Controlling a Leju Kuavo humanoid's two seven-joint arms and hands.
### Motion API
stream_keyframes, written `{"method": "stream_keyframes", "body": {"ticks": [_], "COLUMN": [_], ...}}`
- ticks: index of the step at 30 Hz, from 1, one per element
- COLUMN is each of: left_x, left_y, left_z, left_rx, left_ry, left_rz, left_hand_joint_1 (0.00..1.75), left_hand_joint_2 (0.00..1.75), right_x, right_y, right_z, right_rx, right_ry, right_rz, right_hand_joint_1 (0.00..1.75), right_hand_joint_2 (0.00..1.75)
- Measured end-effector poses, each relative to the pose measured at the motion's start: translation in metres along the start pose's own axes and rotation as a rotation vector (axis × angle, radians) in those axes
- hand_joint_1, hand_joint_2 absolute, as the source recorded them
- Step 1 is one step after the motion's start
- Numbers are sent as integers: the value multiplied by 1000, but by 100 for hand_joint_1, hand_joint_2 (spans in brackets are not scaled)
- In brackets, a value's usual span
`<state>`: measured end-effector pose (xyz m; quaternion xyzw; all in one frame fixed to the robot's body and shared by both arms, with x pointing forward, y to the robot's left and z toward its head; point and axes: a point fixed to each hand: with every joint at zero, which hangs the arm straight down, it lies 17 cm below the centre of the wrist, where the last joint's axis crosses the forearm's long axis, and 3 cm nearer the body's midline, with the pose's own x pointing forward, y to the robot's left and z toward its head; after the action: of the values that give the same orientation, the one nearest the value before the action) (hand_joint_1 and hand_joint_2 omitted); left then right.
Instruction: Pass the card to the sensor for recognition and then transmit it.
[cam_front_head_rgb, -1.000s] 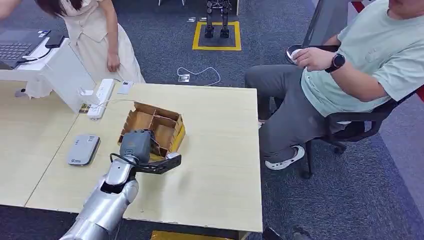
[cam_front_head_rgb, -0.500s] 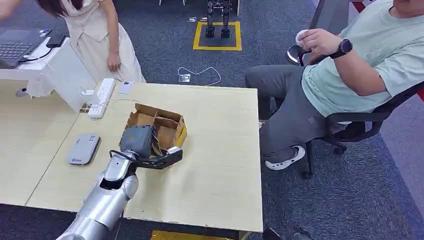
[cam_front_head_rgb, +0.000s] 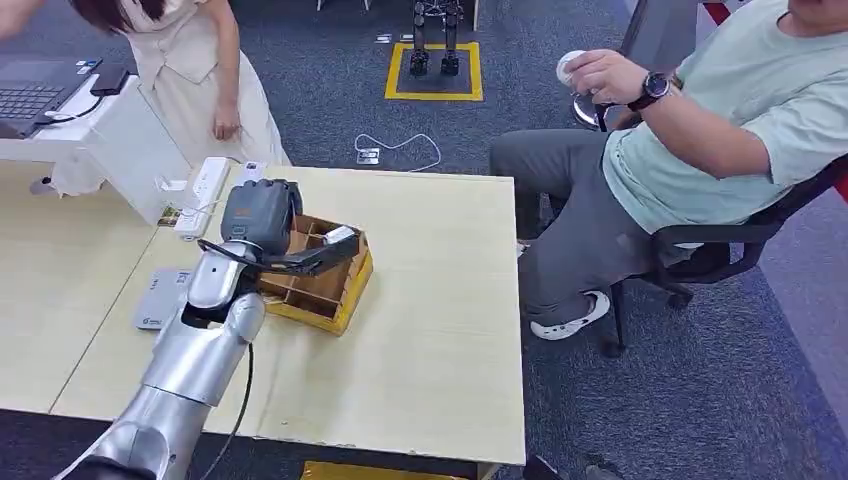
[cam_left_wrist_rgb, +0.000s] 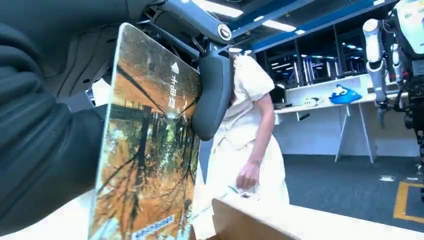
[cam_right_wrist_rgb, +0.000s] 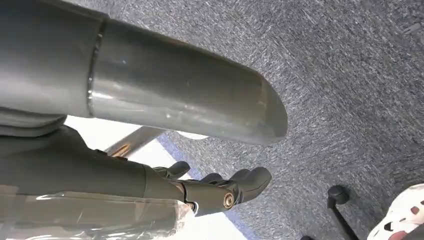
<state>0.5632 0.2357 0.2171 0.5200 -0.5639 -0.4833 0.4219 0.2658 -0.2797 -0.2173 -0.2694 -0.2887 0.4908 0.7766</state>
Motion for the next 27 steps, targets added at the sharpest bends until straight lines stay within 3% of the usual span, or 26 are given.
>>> {"method": "stream_keyframes", "body": {"ticks": [3, 4, 5, 9, 11, 18, 22, 27], "left_x": [0, 0, 0, -16, -34, -106, -144, -162], "left_y": [0, 0, 1, 24, 48, 89, 101, 97], "left_z": [0, 0, 0, -9, -19, -45, -57, -58], "left_rx": [0, 1, 4, 71, 133, 176, 173, 149], "left_ry": [0, 0, 1, 77, 153, 358, 404, 433], "left_rz": [0, 0, -2, -45, -83, -136, -180, -198], "left_hand_joint_1": [159, 147, 159, 150, 175, 173, 173, 173], "left_hand_joint_2": [175, 175, 175, 175, 175, 175, 175, 175], "right_x": [0, 0, 0, 2, 5, 24, 27, 28], "right_y": [0, 0, 0, 1, 1, 0, 0, -1], "right_z": [0, 0, 0, 0, 0, -2, -2, -2], "right_rx": [0, 0, 1, 6, 14, 26, 27, 25], "right_ry": [0, 0, 0, -4, -7, -44, -52, -57], "right_rz": [-1, -1, 0, 5, 12, 39, 49, 55], "right_hand_joint_1": [0, 0, 0, 0, 0, 0, 0, 0], "right_hand_joint_2": [0, 0, 0, 0, 0, 0, 0, 0]}}
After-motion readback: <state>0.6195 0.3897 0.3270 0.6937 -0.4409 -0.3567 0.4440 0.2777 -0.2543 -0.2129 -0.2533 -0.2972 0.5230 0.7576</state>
